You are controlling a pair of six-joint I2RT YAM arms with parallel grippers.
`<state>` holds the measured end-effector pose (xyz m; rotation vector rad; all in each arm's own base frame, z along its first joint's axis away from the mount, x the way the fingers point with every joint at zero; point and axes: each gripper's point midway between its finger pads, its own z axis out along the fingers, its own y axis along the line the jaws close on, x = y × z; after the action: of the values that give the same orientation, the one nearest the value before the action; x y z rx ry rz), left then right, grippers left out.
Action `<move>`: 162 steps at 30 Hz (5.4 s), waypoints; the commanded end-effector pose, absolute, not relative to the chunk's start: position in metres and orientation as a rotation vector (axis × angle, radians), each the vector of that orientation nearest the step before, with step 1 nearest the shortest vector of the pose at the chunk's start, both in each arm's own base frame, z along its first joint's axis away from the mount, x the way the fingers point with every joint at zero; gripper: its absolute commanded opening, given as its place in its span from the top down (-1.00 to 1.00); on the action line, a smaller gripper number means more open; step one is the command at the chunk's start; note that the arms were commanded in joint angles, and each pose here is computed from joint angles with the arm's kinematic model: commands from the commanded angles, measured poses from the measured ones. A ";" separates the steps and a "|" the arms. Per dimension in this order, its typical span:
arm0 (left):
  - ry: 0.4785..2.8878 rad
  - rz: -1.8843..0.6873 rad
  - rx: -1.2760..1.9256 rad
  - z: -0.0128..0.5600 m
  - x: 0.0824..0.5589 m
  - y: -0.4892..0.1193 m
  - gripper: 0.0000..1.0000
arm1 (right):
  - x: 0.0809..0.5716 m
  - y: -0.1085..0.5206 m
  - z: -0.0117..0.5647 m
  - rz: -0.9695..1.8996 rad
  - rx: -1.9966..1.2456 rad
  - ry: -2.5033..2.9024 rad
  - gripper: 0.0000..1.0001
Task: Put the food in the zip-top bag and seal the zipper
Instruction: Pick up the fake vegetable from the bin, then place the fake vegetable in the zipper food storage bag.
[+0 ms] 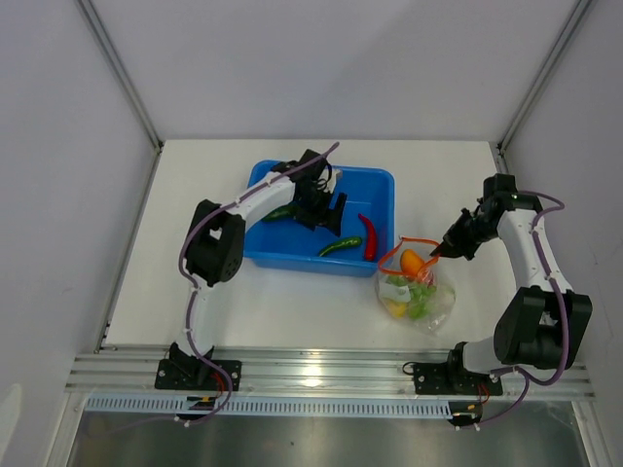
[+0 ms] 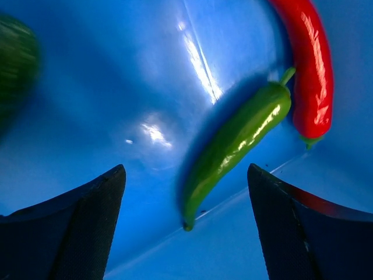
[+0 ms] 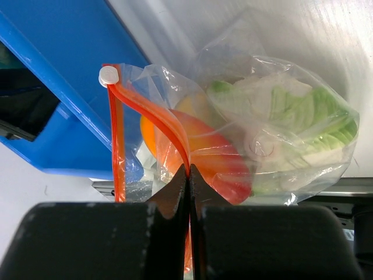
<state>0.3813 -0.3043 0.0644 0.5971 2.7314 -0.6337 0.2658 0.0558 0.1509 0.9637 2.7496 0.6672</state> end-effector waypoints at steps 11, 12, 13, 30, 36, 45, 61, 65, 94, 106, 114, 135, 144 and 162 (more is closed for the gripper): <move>2.728 -0.762 0.552 0.079 0.359 -0.353 -0.76 | 0.273 0.046 0.150 0.628 0.932 2.730 1.00; 2.751 -0.749 0.544 0.072 0.356 -0.352 -0.76 | 0.273 0.046 0.150 0.630 0.934 2.726 1.00; 2.761 -0.743 0.539 0.069 0.354 -0.354 -0.75 | 0.273 0.046 0.149 0.633 0.935 2.727 1.00; 2.900 -0.347 0.373 0.025 0.346 -0.356 -0.70 | 0.263 0.044 0.148 0.617 0.943 2.728 1.00; 2.909 -0.231 0.338 0.021 0.345 -0.341 -0.24 | 0.260 0.044 0.150 0.619 0.943 2.720 1.00; 2.936 -0.240 0.307 0.021 0.348 -0.343 0.68 | 0.257 0.043 0.157 0.624 0.933 2.695 1.00; 2.733 -0.368 0.342 0.119 0.373 -0.332 0.99 | 0.271 0.050 0.174 0.708 0.915 2.574 1.00; 2.671 -0.458 0.441 0.150 0.363 -0.335 0.99 | 0.270 0.047 0.169 0.680 0.903 2.564 1.00; 2.663 -1.546 0.825 0.254 0.170 -0.392 0.95 | 0.252 0.072 0.210 0.619 0.478 2.364 1.00; 2.773 -1.635 0.819 0.249 0.142 -0.408 0.83 | 0.229 0.084 0.227 0.637 0.332 2.274 1.00; 2.962 -1.576 0.705 0.228 0.141 -0.424 0.78 | 0.217 0.085 0.229 0.643 0.293 2.259 1.00; 3.132 -1.387 0.211 0.209 0.189 -0.464 0.58 | 0.209 0.085 0.227 0.639 0.326 2.242 1.00; 3.128 -1.306 0.150 0.204 0.194 -0.472 -0.44 | 0.207 0.088 0.224 0.674 0.355 2.240 1.00; 2.720 -1.054 0.496 0.259 0.224 -0.423 -0.42 | 0.206 0.084 0.242 0.644 0.424 2.301 1.00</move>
<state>0.2133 -0.4526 0.2202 0.3797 2.9179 -1.1627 0.2027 0.0832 0.2156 0.4047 2.3328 0.6314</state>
